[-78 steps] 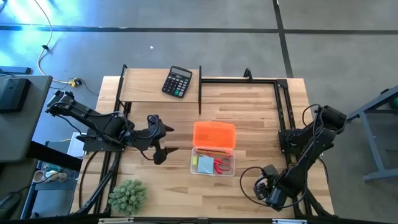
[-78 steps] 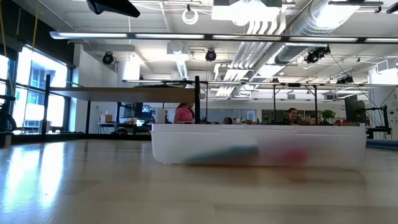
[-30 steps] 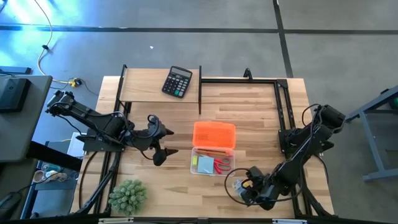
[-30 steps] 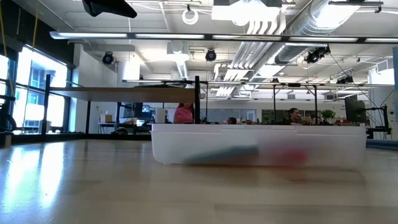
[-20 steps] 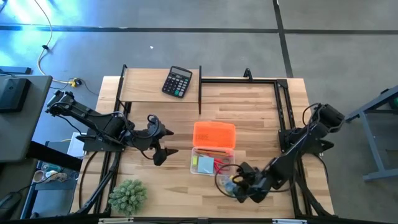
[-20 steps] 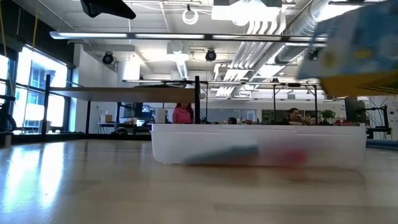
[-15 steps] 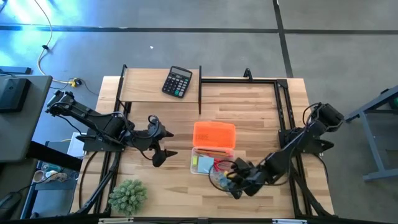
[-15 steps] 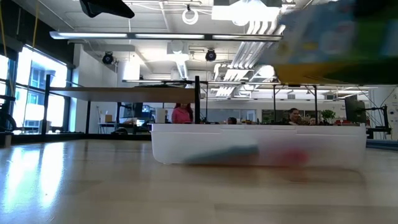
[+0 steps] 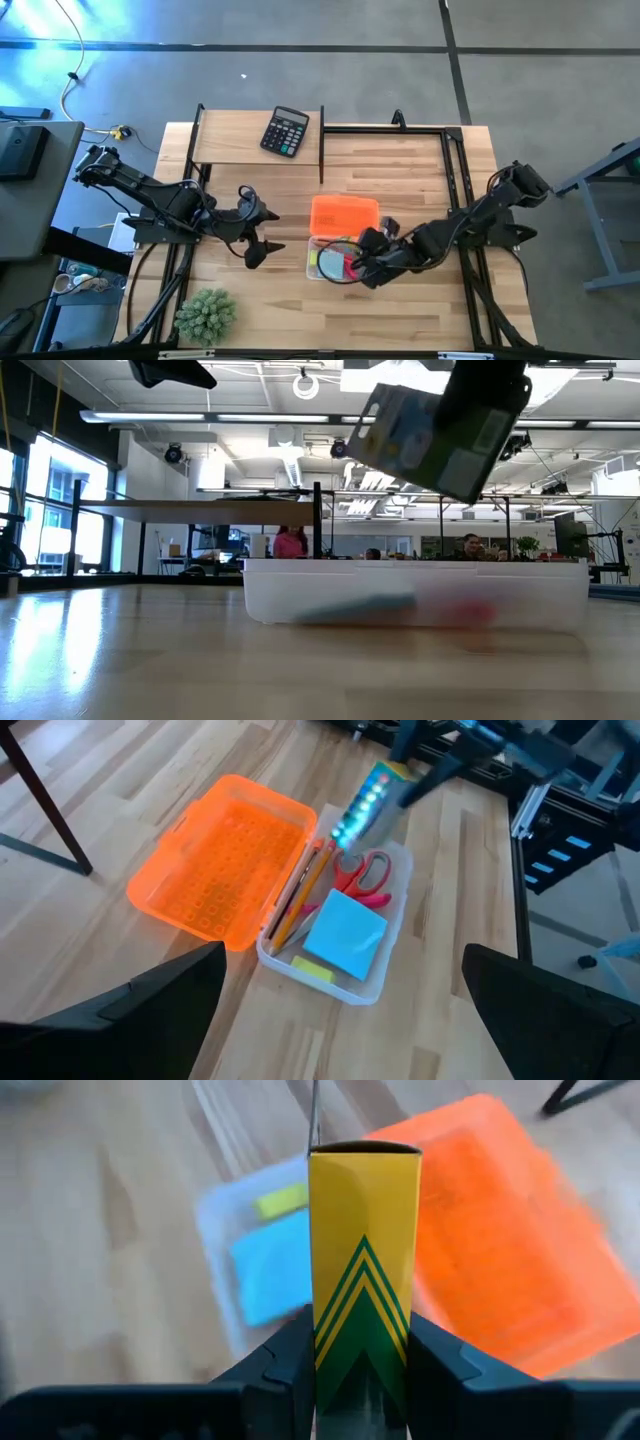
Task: Pack school essentials
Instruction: Put the crayons box into the supply box
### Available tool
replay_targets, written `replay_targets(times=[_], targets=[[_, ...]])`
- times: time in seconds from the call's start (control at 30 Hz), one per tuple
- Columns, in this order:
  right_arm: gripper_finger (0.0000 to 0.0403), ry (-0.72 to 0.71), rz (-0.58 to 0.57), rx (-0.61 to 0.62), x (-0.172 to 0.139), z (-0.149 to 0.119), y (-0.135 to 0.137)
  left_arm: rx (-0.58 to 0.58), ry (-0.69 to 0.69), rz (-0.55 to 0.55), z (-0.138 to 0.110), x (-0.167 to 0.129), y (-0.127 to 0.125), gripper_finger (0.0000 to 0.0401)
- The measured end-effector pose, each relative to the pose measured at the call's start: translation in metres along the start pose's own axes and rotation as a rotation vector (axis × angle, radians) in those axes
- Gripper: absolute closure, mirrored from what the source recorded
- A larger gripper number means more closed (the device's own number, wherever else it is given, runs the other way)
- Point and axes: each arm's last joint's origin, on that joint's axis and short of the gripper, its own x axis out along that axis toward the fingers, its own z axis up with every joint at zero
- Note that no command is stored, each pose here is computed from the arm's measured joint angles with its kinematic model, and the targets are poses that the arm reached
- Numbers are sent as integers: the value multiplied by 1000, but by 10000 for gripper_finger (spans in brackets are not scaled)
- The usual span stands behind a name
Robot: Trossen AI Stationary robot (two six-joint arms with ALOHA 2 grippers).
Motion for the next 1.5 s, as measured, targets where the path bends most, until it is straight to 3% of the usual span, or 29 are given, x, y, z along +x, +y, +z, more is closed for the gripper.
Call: replay_targets(times=[0.2, 0.73, 1.5], targets=[[300, 33, -81, -238, 17, -8, 2, 18, -3, 4, 0, 0, 0, 4], [300, 174, -322, -550, 31, 14, 38, 19, -6, 9, 0, 0, 0, 4], [300, 220, -472, -577, 90, -19, 52, 36, -5, 6, 0, 0, 0, 4]])
